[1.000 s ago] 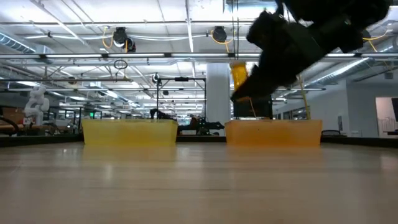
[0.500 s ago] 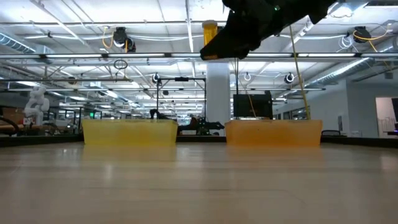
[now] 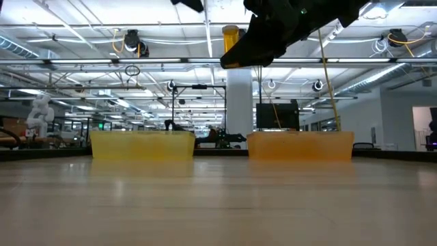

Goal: Pick and place medicine bottles into bin by pill shape (circle, oval)
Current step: Put the small yellow pill bottle into the transparent yellow bin

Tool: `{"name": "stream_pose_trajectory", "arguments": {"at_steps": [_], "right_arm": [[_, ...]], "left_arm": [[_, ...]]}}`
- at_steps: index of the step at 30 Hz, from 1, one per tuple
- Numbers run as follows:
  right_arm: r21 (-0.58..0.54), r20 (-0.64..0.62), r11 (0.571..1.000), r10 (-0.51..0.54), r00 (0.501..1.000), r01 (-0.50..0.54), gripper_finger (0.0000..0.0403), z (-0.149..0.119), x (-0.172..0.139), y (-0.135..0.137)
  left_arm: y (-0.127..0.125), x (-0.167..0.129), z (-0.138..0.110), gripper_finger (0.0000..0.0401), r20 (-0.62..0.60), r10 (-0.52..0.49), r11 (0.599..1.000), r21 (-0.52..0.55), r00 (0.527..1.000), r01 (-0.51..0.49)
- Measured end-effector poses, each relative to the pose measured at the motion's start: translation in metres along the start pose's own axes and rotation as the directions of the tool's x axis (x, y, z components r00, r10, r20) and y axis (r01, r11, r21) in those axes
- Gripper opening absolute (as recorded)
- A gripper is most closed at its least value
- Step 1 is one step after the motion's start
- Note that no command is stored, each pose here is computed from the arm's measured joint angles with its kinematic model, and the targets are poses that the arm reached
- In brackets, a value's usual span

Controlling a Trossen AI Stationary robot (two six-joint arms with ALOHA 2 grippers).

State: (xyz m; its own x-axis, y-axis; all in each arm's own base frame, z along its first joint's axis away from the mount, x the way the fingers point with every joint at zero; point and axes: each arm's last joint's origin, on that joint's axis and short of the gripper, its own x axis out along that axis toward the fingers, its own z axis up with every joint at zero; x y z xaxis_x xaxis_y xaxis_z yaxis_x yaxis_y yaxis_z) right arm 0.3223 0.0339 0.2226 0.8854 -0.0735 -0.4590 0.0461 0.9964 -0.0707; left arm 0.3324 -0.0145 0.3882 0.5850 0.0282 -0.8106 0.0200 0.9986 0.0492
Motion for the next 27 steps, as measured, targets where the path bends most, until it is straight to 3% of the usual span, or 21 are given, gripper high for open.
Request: {"name": "stream_pose_trajectory", "arguments": {"at_steps": [9,18,27], "right_arm": [[-0.002,0.000,1.000,-0.003,1.000,0.003,0.0100,0.000,0.000,-0.001],[-0.023,0.000,1.000,-0.004,1.000,0.004,0.0100,0.000,0.000,-0.001],[-0.040,-0.017,0.999,-0.004,1.000,0.003,0.0100,-0.002,0.000,-0.001]], "left_arm": [[-0.004,0.041,0.006,0.0198,-0.060,0.017,1.000,0.024,0.998,-0.016],[-0.005,0.055,0.016,0.0198,0.010,0.026,0.999,0.031,1.000,-0.026],[-0.007,0.075,0.016,0.0198,-0.033,-0.001,0.999,0.033,0.999,0.002]]}}
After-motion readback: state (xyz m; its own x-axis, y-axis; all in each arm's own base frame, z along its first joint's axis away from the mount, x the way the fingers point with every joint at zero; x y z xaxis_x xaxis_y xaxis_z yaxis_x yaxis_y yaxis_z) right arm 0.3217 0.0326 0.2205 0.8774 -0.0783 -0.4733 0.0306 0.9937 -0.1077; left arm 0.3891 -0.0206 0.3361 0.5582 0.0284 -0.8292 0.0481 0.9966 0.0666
